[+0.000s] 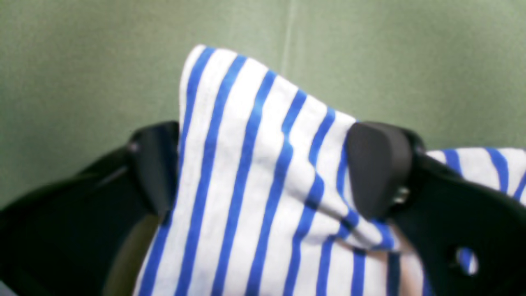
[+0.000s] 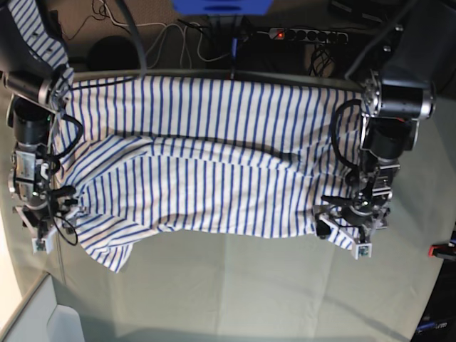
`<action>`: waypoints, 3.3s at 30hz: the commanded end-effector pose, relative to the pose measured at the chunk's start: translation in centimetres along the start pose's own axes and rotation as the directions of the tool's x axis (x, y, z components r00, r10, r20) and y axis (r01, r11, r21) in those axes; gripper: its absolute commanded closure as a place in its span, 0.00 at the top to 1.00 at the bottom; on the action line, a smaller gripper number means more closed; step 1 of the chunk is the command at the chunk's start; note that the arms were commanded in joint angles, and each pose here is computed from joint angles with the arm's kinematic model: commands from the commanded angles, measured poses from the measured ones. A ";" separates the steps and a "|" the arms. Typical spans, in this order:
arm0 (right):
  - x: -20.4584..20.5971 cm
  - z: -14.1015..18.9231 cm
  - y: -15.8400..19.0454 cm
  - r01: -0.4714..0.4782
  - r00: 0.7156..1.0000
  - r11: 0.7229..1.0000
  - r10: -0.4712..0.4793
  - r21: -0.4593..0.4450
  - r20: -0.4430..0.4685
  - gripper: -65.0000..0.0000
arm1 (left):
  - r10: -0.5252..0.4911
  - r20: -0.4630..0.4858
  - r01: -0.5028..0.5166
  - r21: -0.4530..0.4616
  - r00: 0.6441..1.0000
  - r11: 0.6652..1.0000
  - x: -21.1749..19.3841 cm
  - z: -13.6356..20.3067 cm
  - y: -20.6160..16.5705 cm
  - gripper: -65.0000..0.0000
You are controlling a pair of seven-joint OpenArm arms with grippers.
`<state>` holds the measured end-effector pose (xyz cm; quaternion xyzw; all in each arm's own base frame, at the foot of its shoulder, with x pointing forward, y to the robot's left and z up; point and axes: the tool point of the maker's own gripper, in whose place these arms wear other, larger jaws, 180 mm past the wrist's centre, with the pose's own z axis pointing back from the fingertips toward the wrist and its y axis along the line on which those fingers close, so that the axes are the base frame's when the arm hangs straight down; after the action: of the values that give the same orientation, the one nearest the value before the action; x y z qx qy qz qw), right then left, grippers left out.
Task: Layout the t-shirt on the table in an organized manner, then fold the t-shirt properly
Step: 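Grasp the shirt fabric with both grippers near the hem side, then lift the held hem with both grippers and fold it over the shirt body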
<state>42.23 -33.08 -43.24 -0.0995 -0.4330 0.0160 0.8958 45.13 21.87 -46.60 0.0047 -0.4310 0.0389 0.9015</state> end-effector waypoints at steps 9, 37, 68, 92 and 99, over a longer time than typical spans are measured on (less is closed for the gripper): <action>1.6 0.1 -1.1 0.004 0.999 1.000 -0.003 -0.030 0.050 0.60 | -0.008 0.012 0.008 0.028 1.000 1.000 0.4 0.2 1.6 0.48; -1.5 -0.7 1.3 0.057 0.998 0.998 -0.057 0.025 0.012 0.40 | -0.011 0.083 0.008 0.034 0.996 0.999 1.8 0.3 2.0 0.00; 1.4 8.4 0.5 0.123 0.916 0.986 -0.156 0.111 0.370 0.00 | 0.000 0.390 -0.003 0.009 0.921 1.000 4.9 8.2 1.5 0.00; -6.7 17.1 -1.3 0.153 0.925 0.985 -0.172 0.081 0.340 0.00 | -0.009 0.415 -0.012 0.047 0.910 0.999 0.9 14.4 3.1 0.00; -9.6 18.1 -0.8 0.175 0.940 0.982 -0.189 0.077 0.283 0.00 | -0.028 0.365 0.010 0.051 0.931 0.999 -2.3 16.2 3.3 0.00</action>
<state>21.90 -31.49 -40.81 -0.0316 -0.5470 -0.0448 0.8354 30.18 23.63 -39.88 0.0290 -0.5675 0.0395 0.8219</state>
